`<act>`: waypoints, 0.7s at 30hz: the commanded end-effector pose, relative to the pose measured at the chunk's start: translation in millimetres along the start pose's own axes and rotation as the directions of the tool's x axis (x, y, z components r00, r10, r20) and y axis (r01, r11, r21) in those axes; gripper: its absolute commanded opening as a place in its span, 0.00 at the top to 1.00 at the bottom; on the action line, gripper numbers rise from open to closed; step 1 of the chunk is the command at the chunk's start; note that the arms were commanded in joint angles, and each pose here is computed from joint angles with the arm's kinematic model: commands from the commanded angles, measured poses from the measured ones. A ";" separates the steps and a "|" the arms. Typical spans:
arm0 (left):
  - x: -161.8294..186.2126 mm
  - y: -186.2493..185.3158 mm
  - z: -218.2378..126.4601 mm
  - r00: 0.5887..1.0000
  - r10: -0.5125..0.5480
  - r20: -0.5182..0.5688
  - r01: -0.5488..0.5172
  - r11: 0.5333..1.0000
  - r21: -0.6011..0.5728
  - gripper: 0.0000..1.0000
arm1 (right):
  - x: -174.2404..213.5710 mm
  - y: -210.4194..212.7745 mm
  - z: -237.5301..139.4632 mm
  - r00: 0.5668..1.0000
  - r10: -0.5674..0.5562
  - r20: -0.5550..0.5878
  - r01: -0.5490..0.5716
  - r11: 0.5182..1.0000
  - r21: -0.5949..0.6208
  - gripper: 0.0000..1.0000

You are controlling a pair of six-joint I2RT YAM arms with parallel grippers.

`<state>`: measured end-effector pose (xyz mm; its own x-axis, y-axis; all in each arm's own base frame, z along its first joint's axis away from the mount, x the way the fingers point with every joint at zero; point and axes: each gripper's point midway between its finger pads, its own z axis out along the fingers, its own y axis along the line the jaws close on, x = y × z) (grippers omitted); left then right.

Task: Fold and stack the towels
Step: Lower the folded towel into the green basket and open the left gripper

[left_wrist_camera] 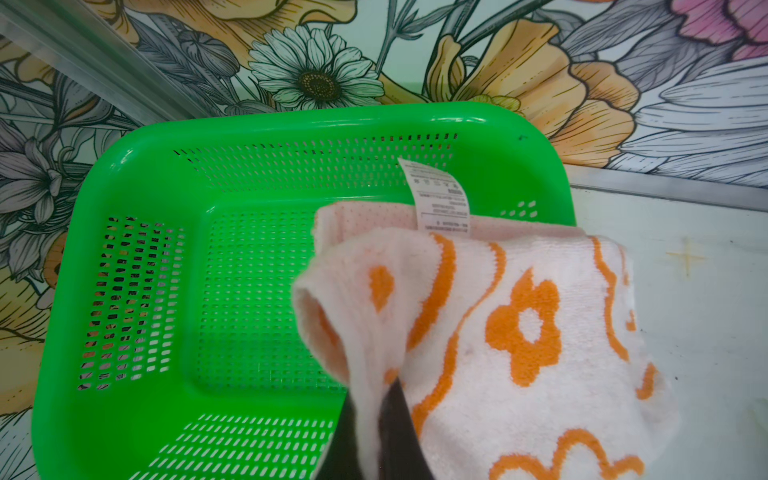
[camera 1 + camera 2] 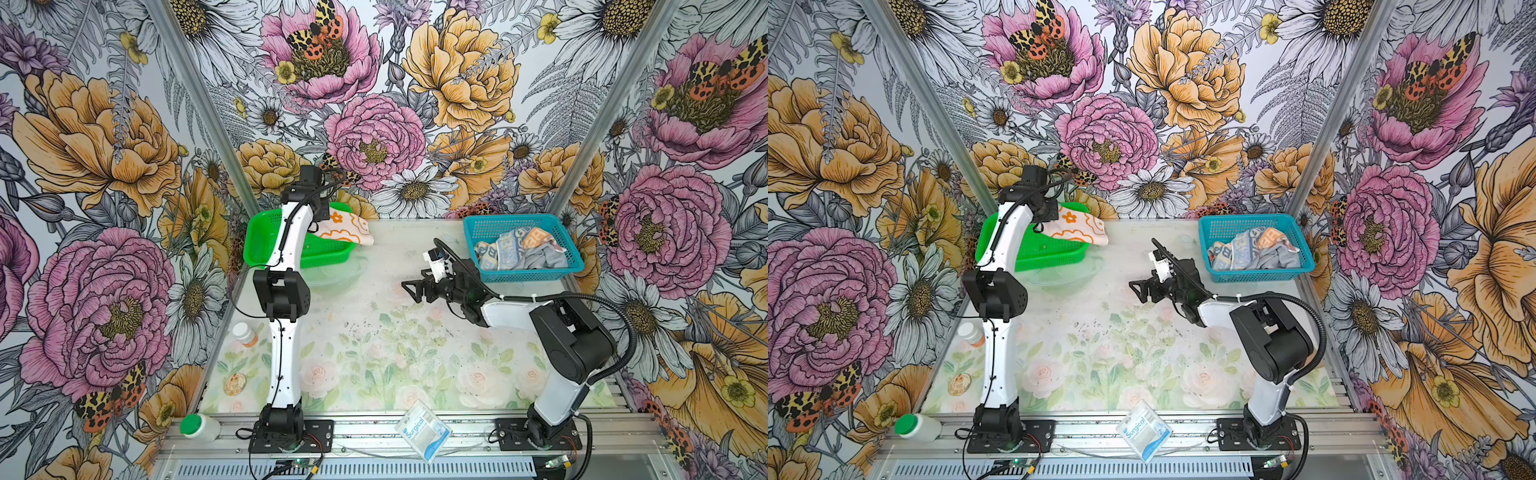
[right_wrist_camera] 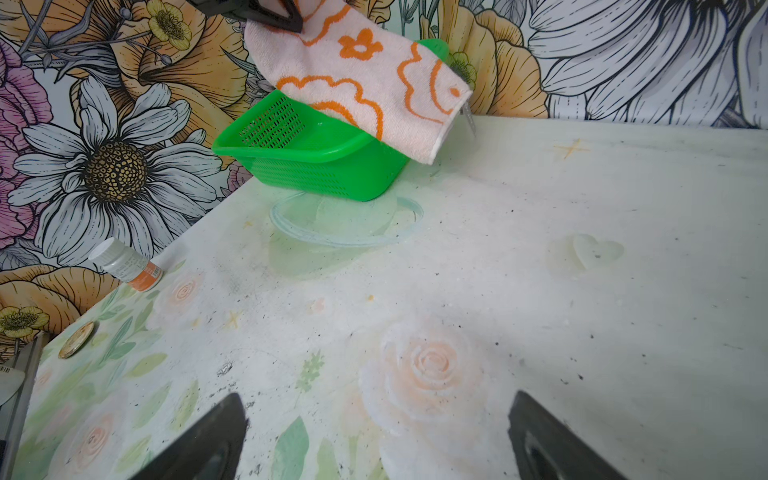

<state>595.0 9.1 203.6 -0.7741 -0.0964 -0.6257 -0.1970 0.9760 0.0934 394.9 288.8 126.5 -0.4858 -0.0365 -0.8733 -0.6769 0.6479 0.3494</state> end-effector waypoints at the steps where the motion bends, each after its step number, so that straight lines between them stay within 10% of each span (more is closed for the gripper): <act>1: -4.9 16.7 -2.0 1.000 -0.026 0.010 0.026 1.000 -0.006 1.00 | -2.7 2.2 4.9 1.000 -0.008 -0.001 0.008 1.000 -0.020 0.00; 21: 56.4 59.8 95.7 0.984 -0.064 -0.165 0.041 0.989 -0.140 1.00 | 4.0 -1.2 9.6 1.000 0.000 -0.025 0.000 1.000 -0.016 0.00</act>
<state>595.5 61.9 92.2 -0.8698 -0.1652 -0.4649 -0.2616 0.9533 0.1508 394.5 289.9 115.4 -0.5161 -0.0532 -0.8549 -0.6686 0.6489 0.3632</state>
